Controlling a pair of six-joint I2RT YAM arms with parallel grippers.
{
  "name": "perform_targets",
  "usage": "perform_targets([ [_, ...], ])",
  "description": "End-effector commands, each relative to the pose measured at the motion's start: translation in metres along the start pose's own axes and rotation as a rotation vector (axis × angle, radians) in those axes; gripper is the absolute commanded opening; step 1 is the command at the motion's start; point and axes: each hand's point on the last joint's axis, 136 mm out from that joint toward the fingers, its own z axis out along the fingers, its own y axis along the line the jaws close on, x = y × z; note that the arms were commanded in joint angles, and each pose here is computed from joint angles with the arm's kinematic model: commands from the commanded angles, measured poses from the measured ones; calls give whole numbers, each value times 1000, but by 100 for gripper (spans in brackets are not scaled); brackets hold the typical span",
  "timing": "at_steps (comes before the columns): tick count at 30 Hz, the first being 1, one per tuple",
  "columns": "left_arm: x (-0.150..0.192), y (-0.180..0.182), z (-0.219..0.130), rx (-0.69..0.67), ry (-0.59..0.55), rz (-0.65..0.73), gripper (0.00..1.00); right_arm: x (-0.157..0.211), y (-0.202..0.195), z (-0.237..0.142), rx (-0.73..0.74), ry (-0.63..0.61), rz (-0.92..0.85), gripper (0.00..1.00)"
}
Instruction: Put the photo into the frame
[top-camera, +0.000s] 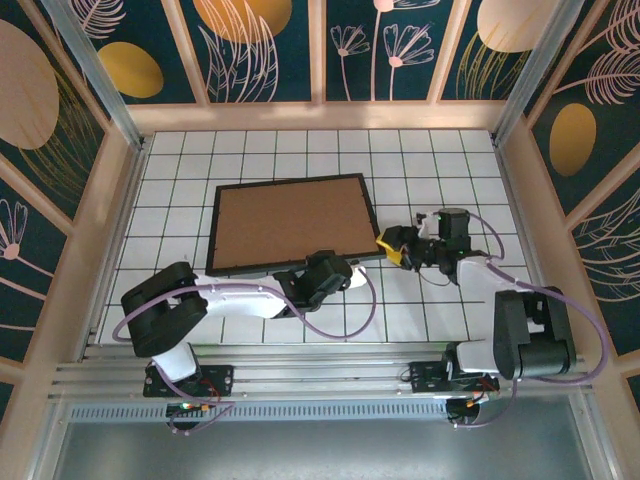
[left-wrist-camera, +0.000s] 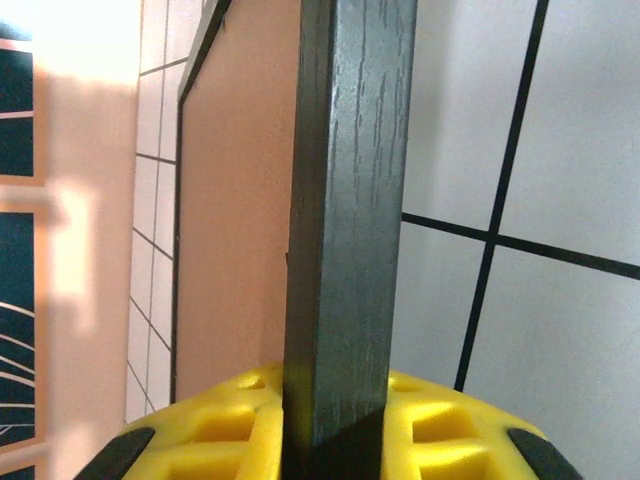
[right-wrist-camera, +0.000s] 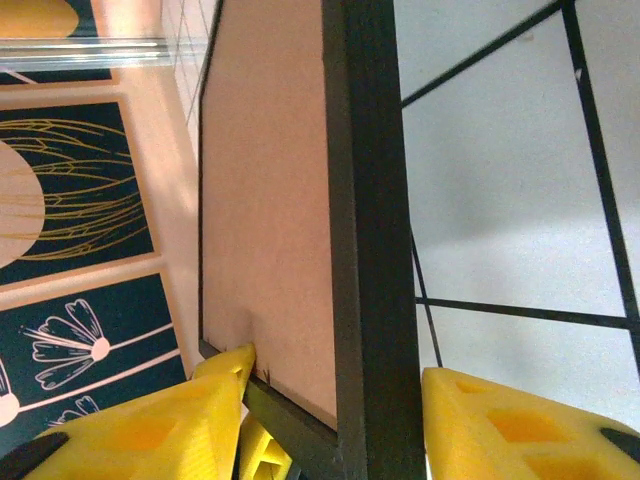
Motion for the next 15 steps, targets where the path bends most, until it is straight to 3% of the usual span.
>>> perform_targets([
  [1,-8,50,-20,-116,-32,-109,7,-19,33,-20,-15,-65,-124,53],
  [7,-15,113,-43,-129,-92,-251,0,-64,97,-56,13,-270,-337,54],
  [15,-29,190,-82,-145,-202,-343,0,-90,165,-89,52,-492,-616,54],
])
